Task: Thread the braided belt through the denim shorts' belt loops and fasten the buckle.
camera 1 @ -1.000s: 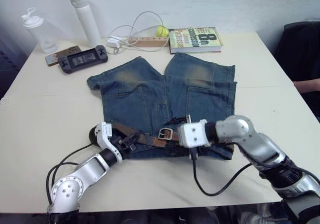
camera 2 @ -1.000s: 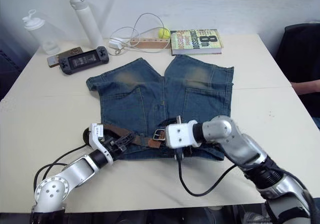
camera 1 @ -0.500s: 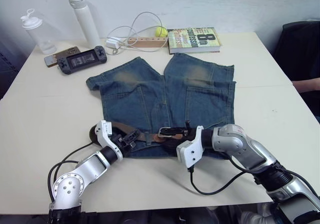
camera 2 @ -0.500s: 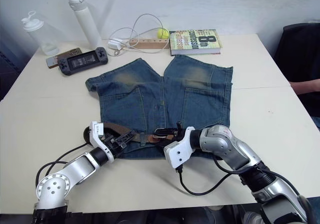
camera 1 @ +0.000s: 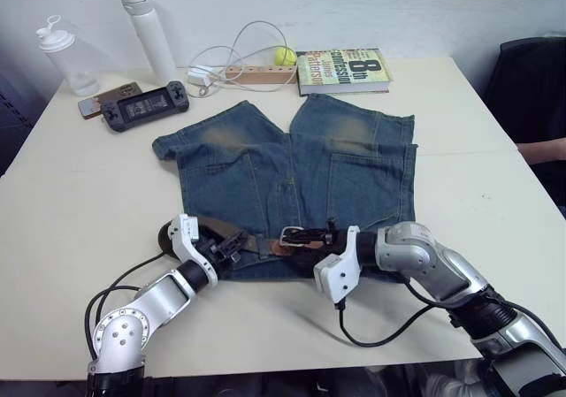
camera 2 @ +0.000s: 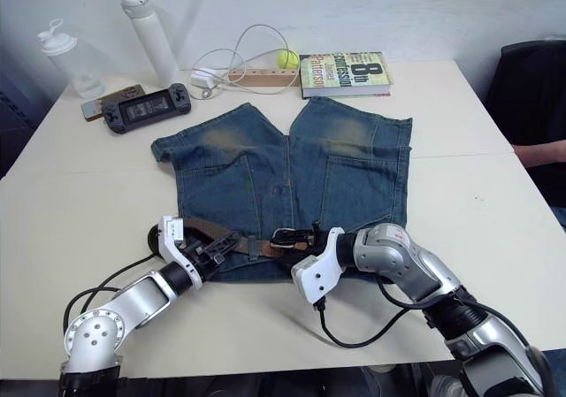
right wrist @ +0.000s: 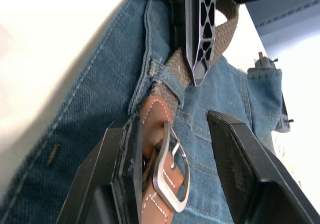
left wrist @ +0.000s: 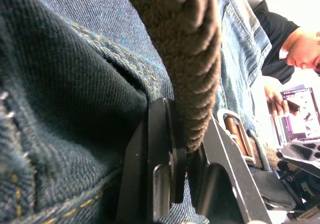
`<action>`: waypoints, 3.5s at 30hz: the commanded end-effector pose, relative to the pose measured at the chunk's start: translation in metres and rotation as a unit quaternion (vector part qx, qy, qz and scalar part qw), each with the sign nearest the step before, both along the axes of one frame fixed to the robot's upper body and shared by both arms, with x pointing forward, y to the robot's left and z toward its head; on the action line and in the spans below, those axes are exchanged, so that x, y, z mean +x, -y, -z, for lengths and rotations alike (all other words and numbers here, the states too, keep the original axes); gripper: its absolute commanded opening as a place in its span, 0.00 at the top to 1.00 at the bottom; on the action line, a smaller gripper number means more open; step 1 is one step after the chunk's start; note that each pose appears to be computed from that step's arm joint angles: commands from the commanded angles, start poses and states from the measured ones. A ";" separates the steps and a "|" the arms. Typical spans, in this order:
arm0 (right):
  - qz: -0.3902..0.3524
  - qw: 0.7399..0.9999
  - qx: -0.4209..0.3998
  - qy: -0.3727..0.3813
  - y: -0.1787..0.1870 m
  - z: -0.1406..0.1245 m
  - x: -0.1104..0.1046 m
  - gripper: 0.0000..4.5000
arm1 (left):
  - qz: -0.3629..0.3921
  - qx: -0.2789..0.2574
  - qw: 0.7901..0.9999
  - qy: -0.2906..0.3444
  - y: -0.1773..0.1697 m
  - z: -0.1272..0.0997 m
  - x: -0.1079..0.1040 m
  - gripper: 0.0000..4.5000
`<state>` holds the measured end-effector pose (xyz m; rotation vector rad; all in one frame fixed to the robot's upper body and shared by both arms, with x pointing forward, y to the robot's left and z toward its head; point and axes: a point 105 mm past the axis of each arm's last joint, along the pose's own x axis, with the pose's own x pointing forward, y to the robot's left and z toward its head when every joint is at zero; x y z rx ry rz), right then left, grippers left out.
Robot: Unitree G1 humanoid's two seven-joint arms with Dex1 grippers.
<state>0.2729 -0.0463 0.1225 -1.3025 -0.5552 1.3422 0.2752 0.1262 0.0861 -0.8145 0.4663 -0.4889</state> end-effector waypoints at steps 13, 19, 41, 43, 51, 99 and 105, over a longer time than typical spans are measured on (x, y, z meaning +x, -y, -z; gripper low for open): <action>0.005 0.998 -0.012 0.055 0.018 0.003 -0.006 0.50 | 0.138 0.031 0.989 -0.036 0.025 0.020 -0.005 1.00; 0.012 0.998 -0.017 0.058 0.021 0.006 -0.010 0.50 | 0.159 0.041 0.986 -0.036 0.027 0.020 0.000 1.00; 0.009 0.997 0.004 0.075 0.015 0.001 -0.011 0.63 | 0.162 0.046 0.985 -0.038 0.026 0.026 -0.001 1.00; 0.008 0.997 0.003 0.075 0.014 0.001 -0.011 0.77 | 0.160 0.044 0.986 -0.035 0.026 0.026 0.000 1.00; 0.001 0.998 0.006 0.065 0.009 -0.008 -0.007 1.00 | 0.162 0.043 0.986 -0.022 0.017 0.019 -0.008 0.91; 0.099 0.964 -0.025 -0.247 0.099 -0.134 0.025 1.00 | 0.318 0.306 0.840 0.317 0.018 -0.118 -0.011 0.02; 0.139 0.923 0.013 -0.358 0.092 -0.149 0.027 1.00 | 0.332 0.381 0.757 0.414 0.063 -0.107 0.005 0.02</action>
